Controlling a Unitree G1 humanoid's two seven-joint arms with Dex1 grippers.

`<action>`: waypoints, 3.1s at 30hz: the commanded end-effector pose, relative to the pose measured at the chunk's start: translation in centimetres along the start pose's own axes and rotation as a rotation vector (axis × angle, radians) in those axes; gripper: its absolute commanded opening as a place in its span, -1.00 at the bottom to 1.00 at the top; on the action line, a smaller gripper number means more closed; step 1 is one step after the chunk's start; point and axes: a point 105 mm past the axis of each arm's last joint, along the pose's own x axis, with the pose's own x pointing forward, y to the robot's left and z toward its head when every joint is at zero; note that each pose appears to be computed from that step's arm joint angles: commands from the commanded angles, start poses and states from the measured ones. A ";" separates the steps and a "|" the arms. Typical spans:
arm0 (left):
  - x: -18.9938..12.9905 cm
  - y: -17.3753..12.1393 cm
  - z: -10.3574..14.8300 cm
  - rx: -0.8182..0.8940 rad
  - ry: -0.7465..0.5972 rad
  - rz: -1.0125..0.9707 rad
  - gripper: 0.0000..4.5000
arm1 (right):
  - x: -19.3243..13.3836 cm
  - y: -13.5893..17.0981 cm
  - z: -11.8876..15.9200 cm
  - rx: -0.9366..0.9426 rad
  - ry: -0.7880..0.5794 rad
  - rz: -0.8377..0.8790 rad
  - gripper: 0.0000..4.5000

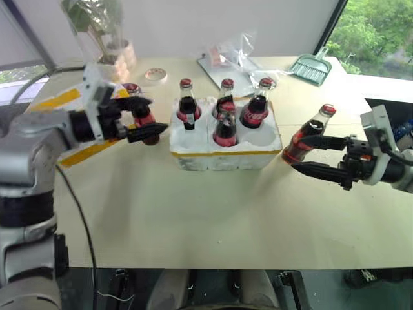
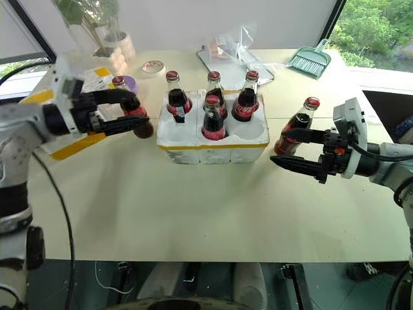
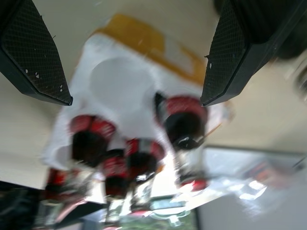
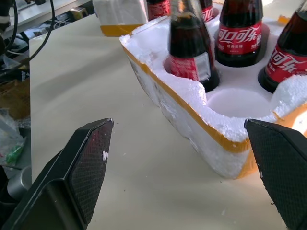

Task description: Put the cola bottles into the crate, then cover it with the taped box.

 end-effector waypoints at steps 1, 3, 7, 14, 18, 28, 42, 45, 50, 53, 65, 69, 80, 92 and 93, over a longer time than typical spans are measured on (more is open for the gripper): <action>-0.5 1.4 0.6 0.023 -0.034 0.189 0.98 | 0.0 -0.1 1.0 -0.048 -0.011 0.008 1.00; 0.1 2.1 -0.5 -0.010 -0.018 0.287 0.98 | 0.2 -0.2 1.2 -0.052 -0.013 0.011 1.00; 1.8 2.0 -2.1 -0.051 -0.014 0.381 0.98 | 0.3 -0.3 1.4 -0.056 -0.018 0.015 1.00; 3.1 4.1 -3.8 -0.095 0.006 0.497 0.98 | 0.2 -0.2 1.5 -0.056 -0.027 0.000 1.00; 4.0 4.8 -3.6 -0.094 -0.005 0.489 0.98 | -0.1 -0.2 1.5 -0.054 -0.034 -0.014 1.00; 7.3 5.5 -3.3 -0.067 -0.021 0.417 0.98 | -0.2 0.2 1.6 -0.051 -0.052 -0.019 1.00; 7.4 5.7 -1.2 -0.057 -0.094 0.329 0.25 | -0.6 0.0 1.5 -0.050 -0.050 -0.034 1.00; 5.6 4.6 2.2 -0.068 -0.177 0.166 0.25 | -0.8 0.0 1.5 -0.054 -0.044 -0.037 1.00; 2.2 0.8 7.7 -0.003 -0.233 -0.185 0.25 | -1.1 0.0 1.5 -0.058 -0.037 -0.039 1.00; 1.4 -0.9 10.0 0.021 -0.252 -0.326 0.25 | -1.0 -0.1 1.4 -0.058 -0.040 -0.046 1.00; 8.7 -4.4 5.9 0.085 -0.120 -0.471 0.25 | -1.2 0.5 1.3 -0.047 -0.062 -0.087 1.00; 9.6 -4.9 3.3 0.154 -0.042 -0.504 0.25 | -1.4 0.6 1.1 -0.043 -0.063 -0.103 1.00; 10.5 -5.4 1.5 0.166 -0.014 -0.527 0.25 | -1.3 0.7 0.9 -0.036 -0.064 -0.115 1.00; 7.1 -3.6 3.6 0.122 -0.060 -0.459 0.95 | -1.8 -1.1 0.9 -0.049 -0.073 -0.252 1.00; 5.8 -3.5 4.3 0.108 -0.071 -0.462 0.95 | -2.2 -1.4 0.8 -0.040 -0.080 -0.291 1.00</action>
